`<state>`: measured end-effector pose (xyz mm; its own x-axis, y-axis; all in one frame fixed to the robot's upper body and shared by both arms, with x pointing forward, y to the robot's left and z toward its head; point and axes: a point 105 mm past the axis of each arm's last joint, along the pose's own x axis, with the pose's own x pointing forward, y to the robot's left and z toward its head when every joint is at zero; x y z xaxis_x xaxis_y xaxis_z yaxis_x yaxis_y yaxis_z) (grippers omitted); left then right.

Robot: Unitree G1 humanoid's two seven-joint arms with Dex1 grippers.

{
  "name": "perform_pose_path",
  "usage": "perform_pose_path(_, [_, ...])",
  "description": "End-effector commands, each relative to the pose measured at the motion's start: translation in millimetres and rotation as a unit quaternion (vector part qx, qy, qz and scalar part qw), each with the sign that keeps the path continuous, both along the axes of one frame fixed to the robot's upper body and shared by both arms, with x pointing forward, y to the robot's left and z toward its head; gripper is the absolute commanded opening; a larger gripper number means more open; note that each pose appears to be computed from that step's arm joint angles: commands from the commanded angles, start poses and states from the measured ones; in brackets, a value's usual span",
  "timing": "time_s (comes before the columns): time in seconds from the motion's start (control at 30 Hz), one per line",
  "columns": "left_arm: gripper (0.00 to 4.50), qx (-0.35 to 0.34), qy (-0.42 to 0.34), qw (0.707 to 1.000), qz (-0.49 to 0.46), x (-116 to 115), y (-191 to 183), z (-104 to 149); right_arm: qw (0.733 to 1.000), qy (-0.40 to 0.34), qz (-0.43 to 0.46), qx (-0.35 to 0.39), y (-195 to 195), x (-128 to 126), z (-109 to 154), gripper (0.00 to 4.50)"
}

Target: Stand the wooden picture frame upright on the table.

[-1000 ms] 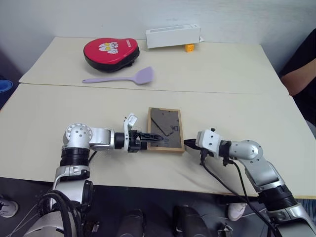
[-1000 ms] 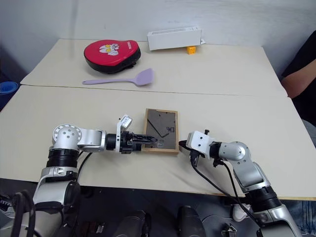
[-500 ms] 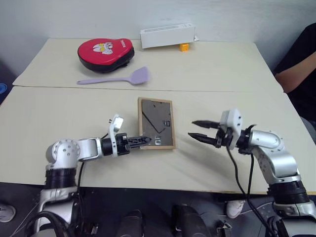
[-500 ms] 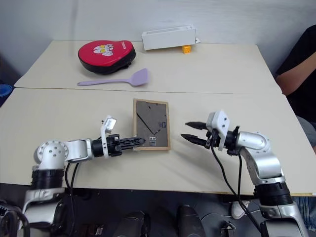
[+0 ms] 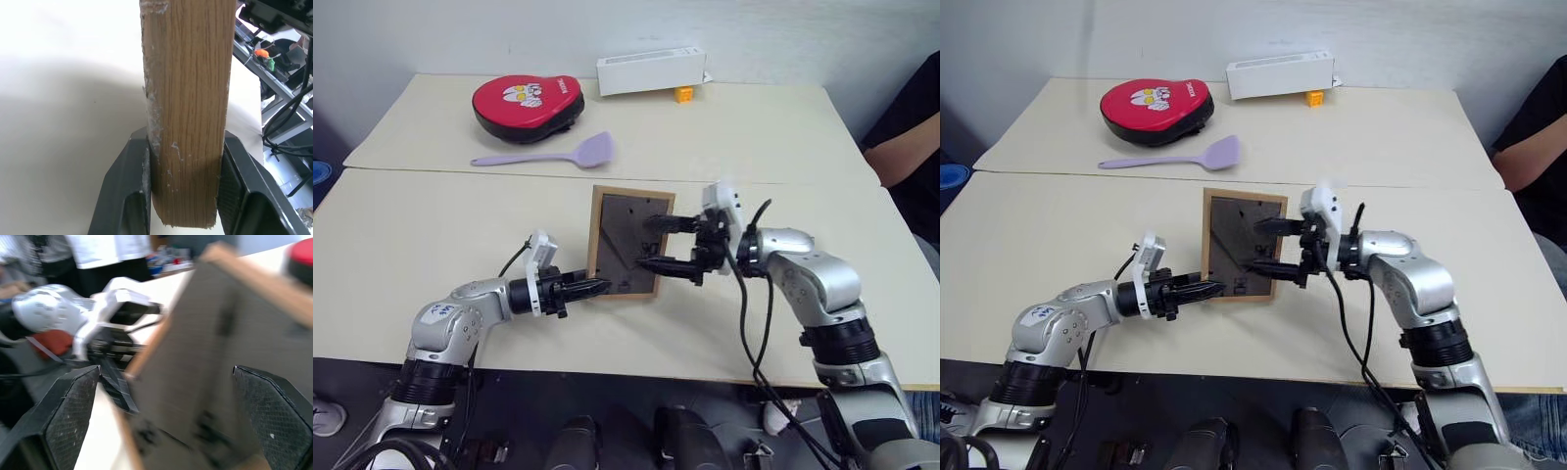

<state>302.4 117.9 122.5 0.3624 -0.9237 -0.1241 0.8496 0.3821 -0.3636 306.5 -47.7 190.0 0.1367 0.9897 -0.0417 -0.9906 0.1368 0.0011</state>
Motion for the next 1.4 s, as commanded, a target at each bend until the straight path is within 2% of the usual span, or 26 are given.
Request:
perform_pose_path(0.03, [1.24,0.003,-0.019,1.0,-0.012,-3.7,-5.3,4.6,0.998,-0.018,0.056,0.003,8.7,-19.3,9.2,4.48])
perform_pose_path(0.2, [1.24,-0.029,0.013,1.0,-0.001,-2.1,-1.1,10.4,0.996,-0.05,0.068,0.008,-7.4,-30.7,16.5,4.48])
perform_pose_path(0.3, [1.24,-0.055,0.054,0.997,-0.007,-5.9,1.5,13.9,0.995,-0.073,0.059,-0.019,-26.1,-33.3,10.2,4.48])
perform_pose_path(0.47, [1.24,-0.09,0.111,0.989,-0.03,-14.6,1.5,22.1,0.987,-0.15,0.023,-0.048,-50.0,-26.7,3.6,4.48])
perform_pose_path(0.5, [1.24,-0.088,0.165,0.982,-0.036,-17.5,2.6,20.4,0.981,-0.189,0.002,-0.037,-57.9,-22.3,9.9,4.48])
perform_pose_path(0.57, [1.24,-0.062,0.275,0.958,-0.048,-26.3,6.7,14.7,0.962,-0.269,-0.04,-0.03,-74.5,-13.9,21.6,4.48])
perform_pose_path(0.6, [1.24,-0.046,0.315,0.946,-0.058,-31.1,8.6,12.5,0.943,-0.326,-0.044,-0.046,-80.8,-12.8,24.7,4.48])
perform_pose_path(0.63, [1.24,-0.038,0.334,0.94,-0.063,-33.3,9.8,11.5,0.93,-0.361,-0.042,-0.059,-83.8,-12.9,25.0,4.48])
perform_pose_path(0.77, [1.24,-0.099,0.354,0.927,-0.076,-23.6,8.7,28.9,0.832,-0.53,0.009,-0.164,-84.1,-7.5,4.3,4.48])
perform_pose_path(0.83, [1.24,-0.106,0.368,0.92,-0.082,-21.9,5.9,32.2,0.805,-0.566,0.023,-0.177,-76.9,-2.7,-6.2,4.48])
perform_pose_path(1.03, [1.24,-0.093,0.402,0.906,-0.097,-27.2,-1.2,33.8,0.775,-0.608,0.001,-0.175,-61.9,12.4,-22.0,4.48])
perform_pose_path(1.1, [1.24,-0.087,0.408,0.902,-0.113,-33.8,-3.7,36.7,0.77,-0.613,-0.031,-0.172,-56.7,21.8,-20.3,4.48])
perform_pose_path(1.27, [1.24,-0.092,0.418,0.898,-0.1,-28.4,-6.5,38.3,0.761,-0.625,-0.041,-0.168,-43.2,28.7,-29.5,4.48])
perform_pose_path(1.4, [1.24,-0.107,0.417,0.898,-0.09,-26.6,-7.0,43.6,0.756,-0.632,-0.055,-0.159,-43.2,29.0,-30.7,3.63])
